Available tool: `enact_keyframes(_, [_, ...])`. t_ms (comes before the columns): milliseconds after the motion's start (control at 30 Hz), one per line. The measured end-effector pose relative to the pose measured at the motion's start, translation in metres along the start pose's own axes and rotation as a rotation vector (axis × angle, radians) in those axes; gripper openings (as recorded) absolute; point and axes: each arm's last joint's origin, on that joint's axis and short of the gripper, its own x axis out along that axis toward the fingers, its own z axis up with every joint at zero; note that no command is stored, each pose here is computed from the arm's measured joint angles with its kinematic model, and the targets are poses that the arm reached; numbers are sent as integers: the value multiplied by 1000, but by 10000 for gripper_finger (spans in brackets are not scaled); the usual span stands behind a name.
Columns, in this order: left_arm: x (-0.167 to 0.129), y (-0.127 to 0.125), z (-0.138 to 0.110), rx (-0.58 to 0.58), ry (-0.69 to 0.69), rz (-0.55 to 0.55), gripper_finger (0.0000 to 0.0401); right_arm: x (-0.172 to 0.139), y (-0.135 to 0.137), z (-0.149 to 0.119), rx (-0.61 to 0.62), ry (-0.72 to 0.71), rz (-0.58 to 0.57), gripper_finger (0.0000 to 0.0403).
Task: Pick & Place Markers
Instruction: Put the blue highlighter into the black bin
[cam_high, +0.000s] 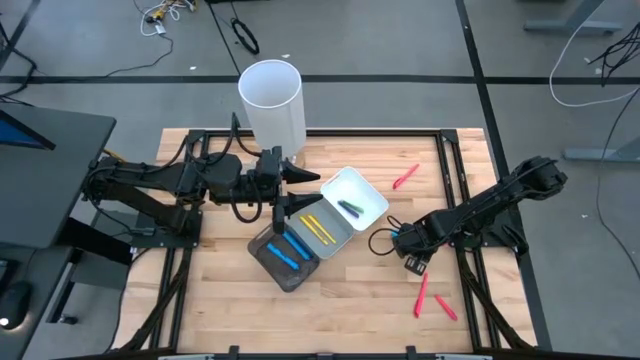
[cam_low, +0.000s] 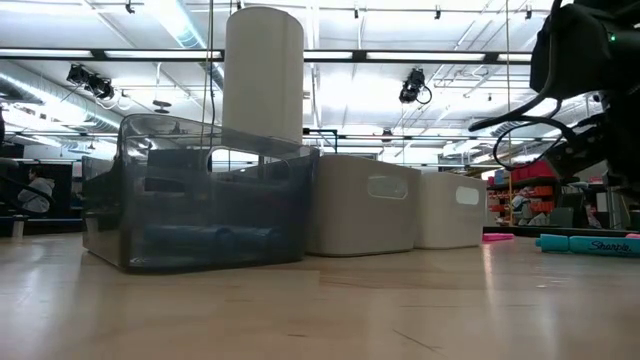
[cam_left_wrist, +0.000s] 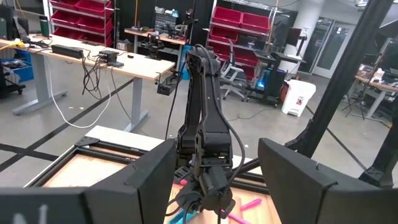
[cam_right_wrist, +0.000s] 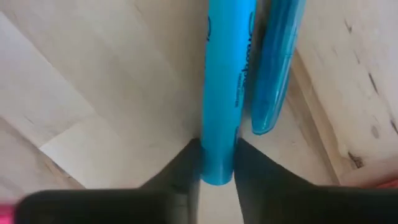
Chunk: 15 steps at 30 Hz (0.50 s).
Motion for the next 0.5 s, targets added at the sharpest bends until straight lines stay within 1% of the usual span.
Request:
enact_keyframes(67, [0,0,0,-1,0,0,236,-1,0,0,8,2,6,46])
enact_keyframes(100, [0,0,0,-4,0,-1,236,-1,0,0,14,3,6,42])
enact_keyframes(300, [0,-1,0,-21,12,-51,236,-3,0,-1,32,2,13,42])
enact_keyframes(500, [-1,-1,0,-19,8,-38,236,-32,6,-1,11,-29,31,42])
